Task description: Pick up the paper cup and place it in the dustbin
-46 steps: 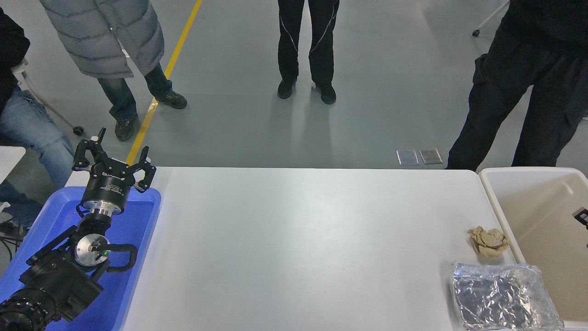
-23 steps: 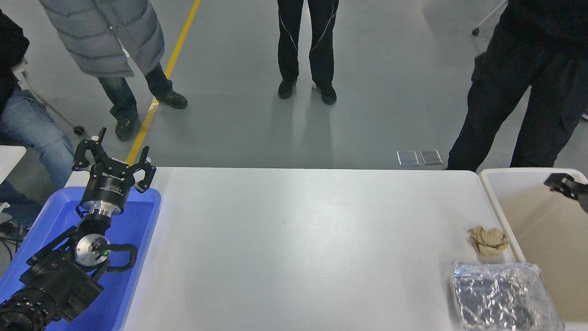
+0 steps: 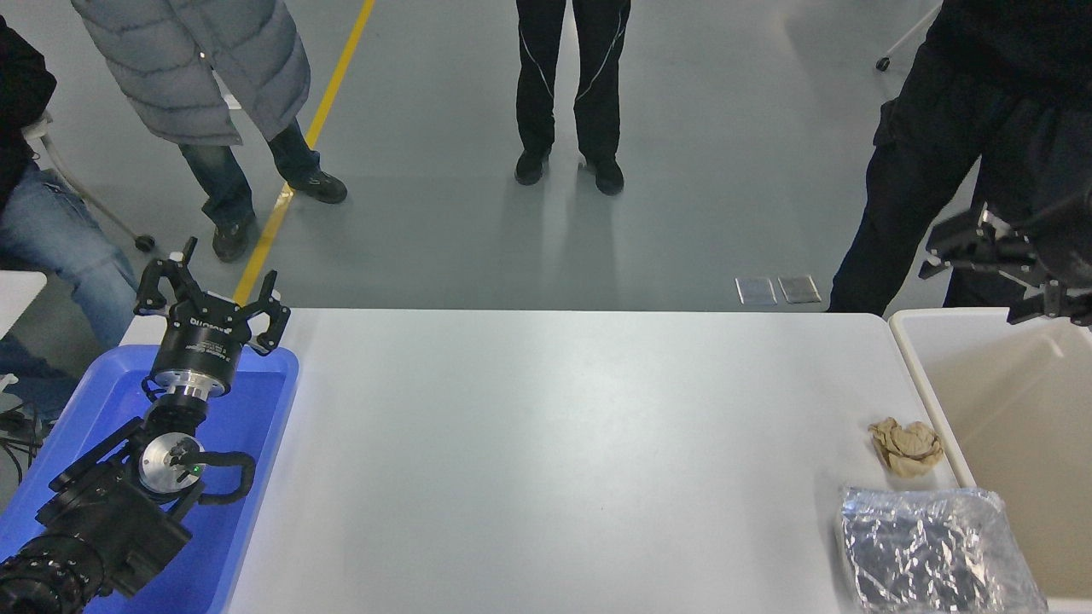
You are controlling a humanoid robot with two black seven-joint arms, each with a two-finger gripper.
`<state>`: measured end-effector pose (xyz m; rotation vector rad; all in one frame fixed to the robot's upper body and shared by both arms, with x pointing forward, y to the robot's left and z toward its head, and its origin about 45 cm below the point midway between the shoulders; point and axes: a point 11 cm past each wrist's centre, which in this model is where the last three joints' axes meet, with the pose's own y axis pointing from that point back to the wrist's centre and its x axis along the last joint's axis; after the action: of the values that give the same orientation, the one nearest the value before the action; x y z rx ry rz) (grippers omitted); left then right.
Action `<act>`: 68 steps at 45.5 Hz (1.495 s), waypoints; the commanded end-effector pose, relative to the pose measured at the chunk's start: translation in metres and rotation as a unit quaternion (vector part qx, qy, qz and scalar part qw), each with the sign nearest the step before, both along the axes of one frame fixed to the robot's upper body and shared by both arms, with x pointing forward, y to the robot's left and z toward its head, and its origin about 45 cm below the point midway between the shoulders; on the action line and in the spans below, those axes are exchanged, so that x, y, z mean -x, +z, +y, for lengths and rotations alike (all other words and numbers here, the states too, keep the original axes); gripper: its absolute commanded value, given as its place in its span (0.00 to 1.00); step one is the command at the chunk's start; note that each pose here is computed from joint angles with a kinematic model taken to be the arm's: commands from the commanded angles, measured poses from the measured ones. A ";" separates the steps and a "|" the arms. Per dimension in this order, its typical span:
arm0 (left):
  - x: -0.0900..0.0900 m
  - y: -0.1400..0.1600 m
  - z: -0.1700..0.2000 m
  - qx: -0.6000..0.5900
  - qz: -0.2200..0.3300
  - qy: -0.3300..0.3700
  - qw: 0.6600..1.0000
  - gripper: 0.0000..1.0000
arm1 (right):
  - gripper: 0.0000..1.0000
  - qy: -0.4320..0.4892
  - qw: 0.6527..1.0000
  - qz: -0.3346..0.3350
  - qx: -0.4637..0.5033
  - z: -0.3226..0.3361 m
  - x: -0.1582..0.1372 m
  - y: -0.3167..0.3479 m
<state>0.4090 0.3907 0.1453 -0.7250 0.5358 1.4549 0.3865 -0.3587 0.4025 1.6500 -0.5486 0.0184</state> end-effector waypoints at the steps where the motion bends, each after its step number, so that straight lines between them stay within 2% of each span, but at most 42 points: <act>1: 0.000 0.000 0.000 0.000 0.000 0.000 1.000 0.98 | 1.00 0.110 0.994 -0.020 0.014 0.071 0.015 0.057; 9: 0.000 0.000 0.000 -0.001 0.001 0.001 1.000 0.98 | 1.00 0.178 0.984 -0.030 -0.002 0.115 0.028 0.069; 19: 0.000 0.000 0.001 0.000 0.000 0.002 1.000 0.98 | 1.00 0.206 0.978 0.020 0.032 0.136 0.027 0.036; 25: 0.000 0.000 0.001 0.000 0.000 0.002 1.000 0.98 | 1.00 0.224 0.973 0.025 0.040 0.155 0.027 0.033; 37: 0.000 0.000 0.000 0.001 0.000 0.000 1.000 0.98 | 1.00 0.188 0.981 0.014 0.045 0.139 0.014 0.037; 44: 0.000 0.000 0.000 0.000 0.001 -0.001 1.000 0.98 | 1.00 0.171 0.983 0.032 0.058 0.127 0.001 0.014; 54: -0.001 0.001 0.000 0.000 0.000 -0.001 1.000 0.98 | 1.00 0.164 0.982 0.061 0.065 0.117 0.000 -0.012; 68: 0.000 0.000 0.000 -0.001 0.001 0.000 1.000 0.98 | 1.00 0.157 0.981 0.066 0.093 0.102 0.000 -0.012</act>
<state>0.4095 0.3904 0.1457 -0.7245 0.5361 1.4541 0.3853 -0.2472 0.3943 1.5660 -0.1814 0.1921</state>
